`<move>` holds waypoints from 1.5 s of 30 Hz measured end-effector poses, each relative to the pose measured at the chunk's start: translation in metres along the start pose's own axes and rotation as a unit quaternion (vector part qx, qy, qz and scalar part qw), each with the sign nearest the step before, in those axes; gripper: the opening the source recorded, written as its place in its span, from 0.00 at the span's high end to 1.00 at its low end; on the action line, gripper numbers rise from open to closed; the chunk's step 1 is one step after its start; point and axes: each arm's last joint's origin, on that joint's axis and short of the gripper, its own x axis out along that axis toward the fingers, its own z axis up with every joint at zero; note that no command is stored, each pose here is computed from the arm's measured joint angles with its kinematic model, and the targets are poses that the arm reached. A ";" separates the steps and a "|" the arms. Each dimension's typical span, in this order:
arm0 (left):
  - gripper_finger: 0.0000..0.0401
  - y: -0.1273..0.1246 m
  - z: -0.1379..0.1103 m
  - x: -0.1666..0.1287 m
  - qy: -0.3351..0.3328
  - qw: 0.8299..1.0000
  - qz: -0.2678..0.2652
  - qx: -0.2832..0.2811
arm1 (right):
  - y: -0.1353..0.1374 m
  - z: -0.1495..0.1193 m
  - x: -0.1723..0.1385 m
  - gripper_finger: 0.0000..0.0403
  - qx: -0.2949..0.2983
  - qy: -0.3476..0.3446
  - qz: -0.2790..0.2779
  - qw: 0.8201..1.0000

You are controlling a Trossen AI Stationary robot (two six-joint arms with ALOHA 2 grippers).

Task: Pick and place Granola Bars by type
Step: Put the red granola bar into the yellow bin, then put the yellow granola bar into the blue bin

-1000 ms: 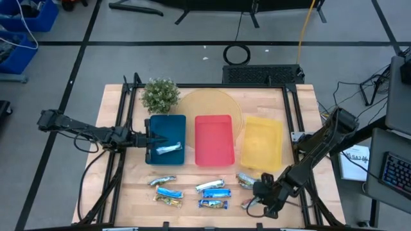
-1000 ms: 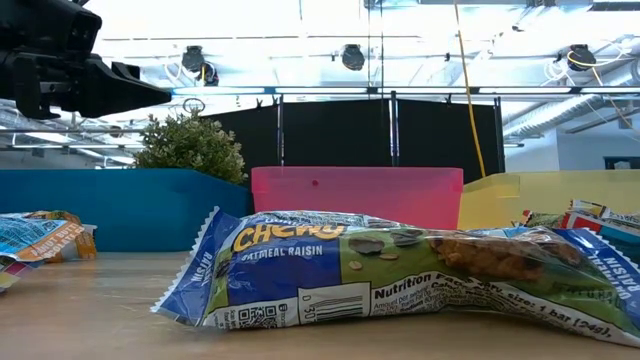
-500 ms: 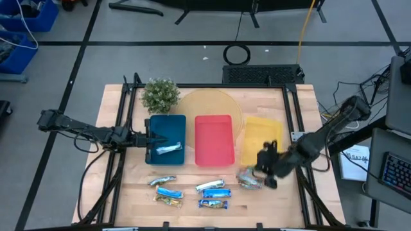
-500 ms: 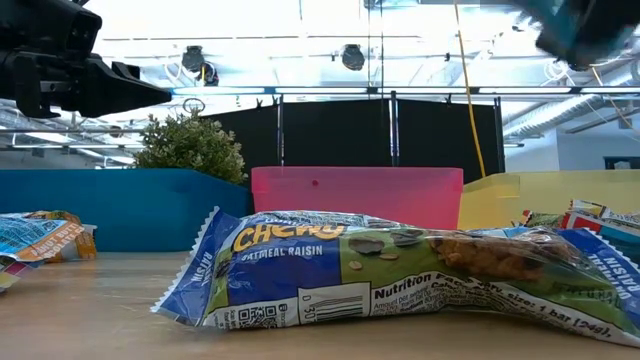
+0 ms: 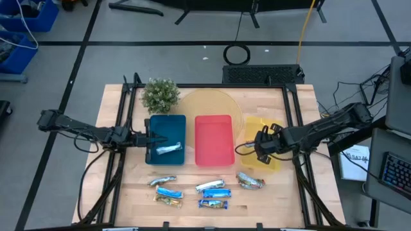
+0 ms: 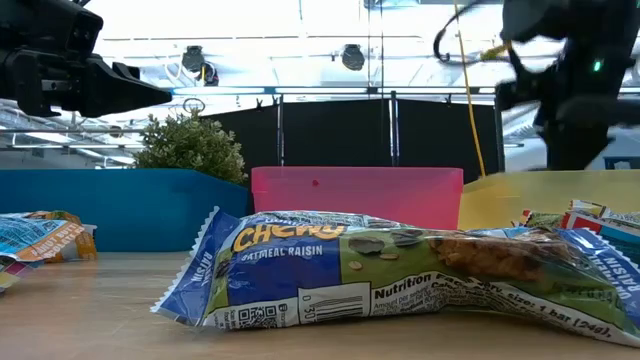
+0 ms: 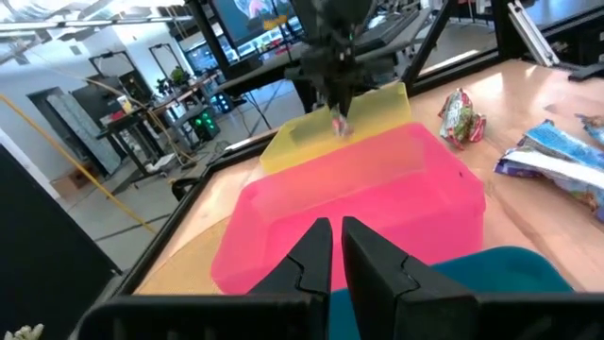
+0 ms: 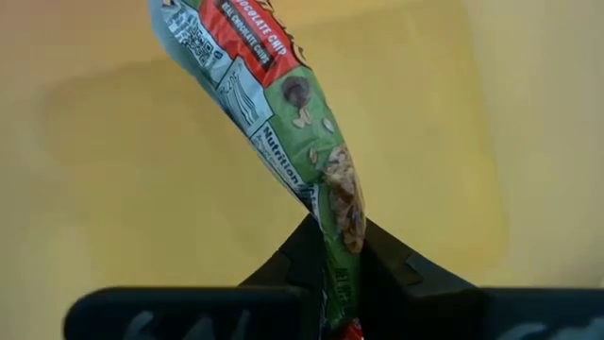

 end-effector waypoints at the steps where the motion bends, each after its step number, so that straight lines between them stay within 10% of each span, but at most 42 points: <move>1: 0.91 0.000 0.000 0.000 0.000 1.000 0.000 -0.002 | 0.000 -0.001 0.006 0.93 0.007 0.002 0.004 1.000; 31: 0.91 0.000 0.000 0.000 0.000 1.000 0.000 -0.001 | -0.005 -0.022 0.051 0.69 0.055 0.026 0.053 0.997; 45: 0.91 0.000 0.000 0.000 0.000 1.000 0.000 -0.001 | -0.006 0.007 -0.008 0.65 -0.008 0.033 0.048 0.998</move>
